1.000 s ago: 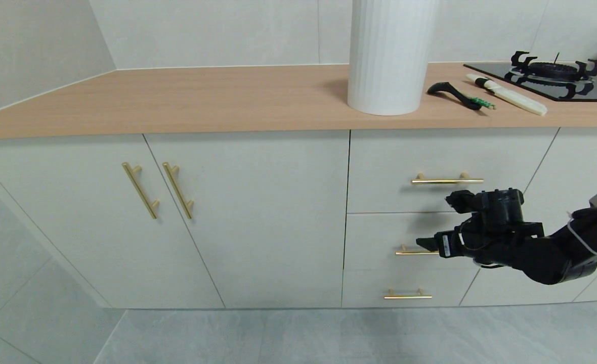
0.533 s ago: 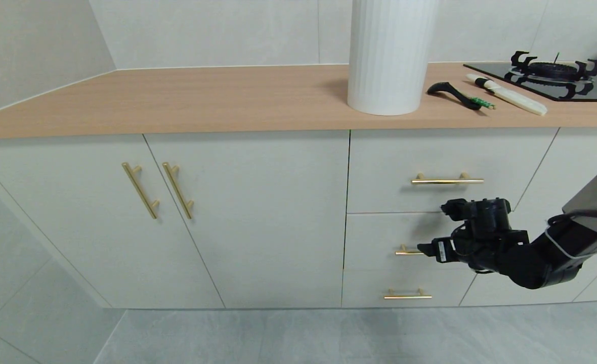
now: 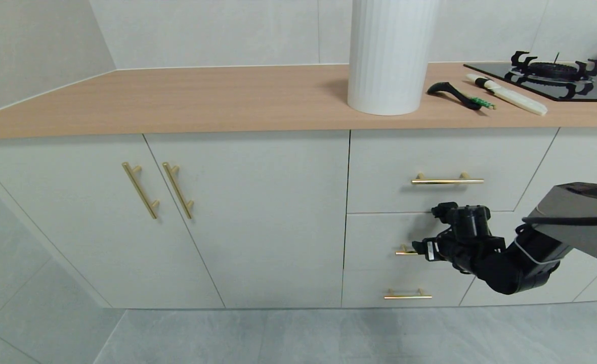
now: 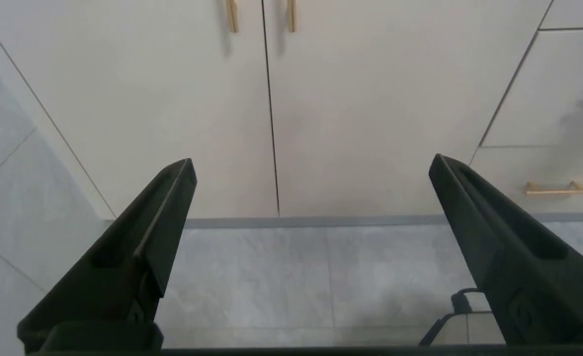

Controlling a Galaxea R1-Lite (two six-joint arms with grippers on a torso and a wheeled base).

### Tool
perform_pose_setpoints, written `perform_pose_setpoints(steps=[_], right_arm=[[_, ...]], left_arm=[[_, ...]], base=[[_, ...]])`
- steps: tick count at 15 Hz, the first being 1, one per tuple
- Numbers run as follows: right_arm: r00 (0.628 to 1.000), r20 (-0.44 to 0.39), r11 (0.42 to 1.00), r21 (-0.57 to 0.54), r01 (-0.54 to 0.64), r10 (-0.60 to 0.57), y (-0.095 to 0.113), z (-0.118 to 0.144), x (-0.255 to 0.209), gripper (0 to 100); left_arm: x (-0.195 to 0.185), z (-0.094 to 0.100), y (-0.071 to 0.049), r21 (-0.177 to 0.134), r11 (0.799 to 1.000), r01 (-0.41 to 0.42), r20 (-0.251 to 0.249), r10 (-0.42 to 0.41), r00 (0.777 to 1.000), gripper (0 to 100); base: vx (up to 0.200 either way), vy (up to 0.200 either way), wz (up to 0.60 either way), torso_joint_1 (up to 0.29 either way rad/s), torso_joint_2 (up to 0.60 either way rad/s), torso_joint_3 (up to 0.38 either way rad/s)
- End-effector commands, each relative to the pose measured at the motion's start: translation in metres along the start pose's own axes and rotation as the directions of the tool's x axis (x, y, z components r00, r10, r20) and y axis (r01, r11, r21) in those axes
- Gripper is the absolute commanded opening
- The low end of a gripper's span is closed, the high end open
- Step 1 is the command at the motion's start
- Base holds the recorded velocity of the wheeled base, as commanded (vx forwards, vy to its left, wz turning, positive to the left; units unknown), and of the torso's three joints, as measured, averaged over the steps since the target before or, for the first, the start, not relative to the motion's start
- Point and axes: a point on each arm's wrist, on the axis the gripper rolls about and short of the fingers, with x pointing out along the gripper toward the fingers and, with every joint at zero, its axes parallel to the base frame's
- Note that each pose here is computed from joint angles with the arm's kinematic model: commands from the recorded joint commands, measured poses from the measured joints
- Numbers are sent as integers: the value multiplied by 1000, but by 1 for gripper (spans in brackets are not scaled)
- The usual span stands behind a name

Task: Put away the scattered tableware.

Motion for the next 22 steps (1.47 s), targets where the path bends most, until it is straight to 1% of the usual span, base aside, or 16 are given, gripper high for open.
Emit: perform_pose_setpoints(steps=[1,9,20,22], right_arm=[[1000,-13,1000,-2,0,0,1,-5,3,100],[1000,-23,1000,-7,3,-3,0,-8,5,100],[998,-64,1000,-23,2,-4,0,-15,5,100],[998,-70,999,-54,1,-5,-2,-16,-1,100]], left_arm=[[0,0,0,0,1000,1,-3,-1,1000,100],[0,0,0,0,1000,1,-1,-1,1000,100],[0,0,0,0,1000,-1,-3,1,1000,100],[0,0,0,0,1000,-1,-3,1,1000,100]], base=[[0,0,0,0,0,0],[0,0,0,0,0,0],[0,0,0,0,0,0],[0,0,0,0,0,0]])
